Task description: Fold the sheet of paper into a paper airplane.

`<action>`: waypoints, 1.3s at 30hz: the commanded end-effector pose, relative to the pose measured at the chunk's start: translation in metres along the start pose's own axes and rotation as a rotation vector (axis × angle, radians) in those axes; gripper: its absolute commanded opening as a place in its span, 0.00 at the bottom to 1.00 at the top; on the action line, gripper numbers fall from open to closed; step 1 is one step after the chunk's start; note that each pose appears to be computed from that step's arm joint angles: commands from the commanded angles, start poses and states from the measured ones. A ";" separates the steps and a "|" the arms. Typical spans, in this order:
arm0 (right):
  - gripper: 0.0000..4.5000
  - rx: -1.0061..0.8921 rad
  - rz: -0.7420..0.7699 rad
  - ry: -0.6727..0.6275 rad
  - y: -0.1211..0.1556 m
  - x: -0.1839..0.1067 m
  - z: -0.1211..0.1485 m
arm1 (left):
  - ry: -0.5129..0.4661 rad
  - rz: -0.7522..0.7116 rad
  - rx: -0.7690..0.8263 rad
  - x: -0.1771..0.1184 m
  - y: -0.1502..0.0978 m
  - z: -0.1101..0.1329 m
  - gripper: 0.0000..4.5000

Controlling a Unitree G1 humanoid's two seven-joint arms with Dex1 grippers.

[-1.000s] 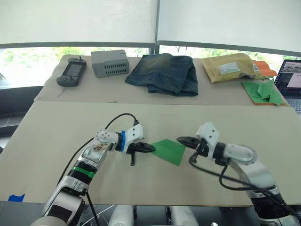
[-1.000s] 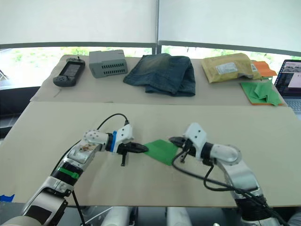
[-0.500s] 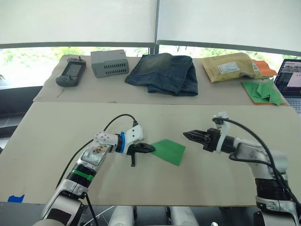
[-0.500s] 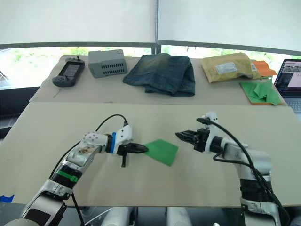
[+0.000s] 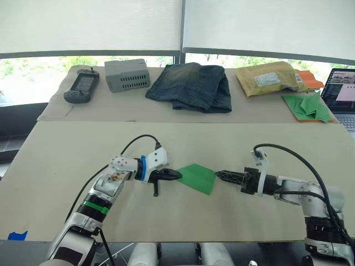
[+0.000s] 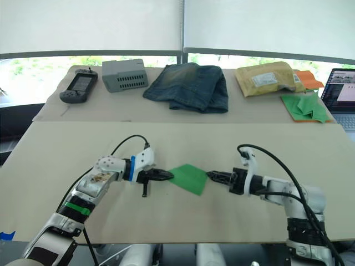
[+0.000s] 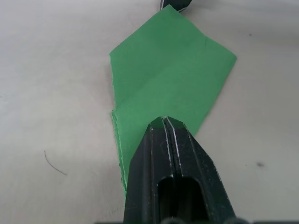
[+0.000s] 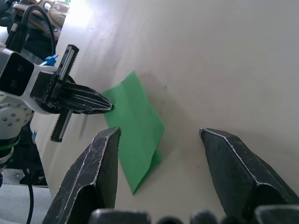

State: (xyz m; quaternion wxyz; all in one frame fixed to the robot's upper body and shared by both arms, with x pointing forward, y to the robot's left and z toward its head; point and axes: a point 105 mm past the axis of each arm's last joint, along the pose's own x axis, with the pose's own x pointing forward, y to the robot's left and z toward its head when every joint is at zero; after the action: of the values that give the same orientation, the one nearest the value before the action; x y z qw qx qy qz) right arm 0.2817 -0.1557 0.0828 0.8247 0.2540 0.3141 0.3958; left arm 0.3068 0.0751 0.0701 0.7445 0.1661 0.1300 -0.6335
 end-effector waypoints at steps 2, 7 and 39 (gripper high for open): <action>0.67 -0.064 0.050 -0.008 0.011 0.006 0.000 | 0.050 0.002 -0.030 0.000 -0.002 -0.013 0.00; 0.34 -0.144 0.029 -0.075 0.009 0.007 0.008 | 0.052 -0.006 -0.022 0.000 -0.003 -0.013 0.00; 0.01 -1.590 0.057 0.092 0.033 0.024 -0.039 | 0.065 -0.016 -0.009 0.000 0.000 -0.015 0.00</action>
State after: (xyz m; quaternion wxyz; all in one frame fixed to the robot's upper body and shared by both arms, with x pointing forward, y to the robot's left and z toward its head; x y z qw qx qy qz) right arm 0.2544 -0.1148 0.0720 0.7576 -0.3851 -0.0077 0.5269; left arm 0.3077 0.0753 0.0702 0.7367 0.1762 0.1265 -0.6405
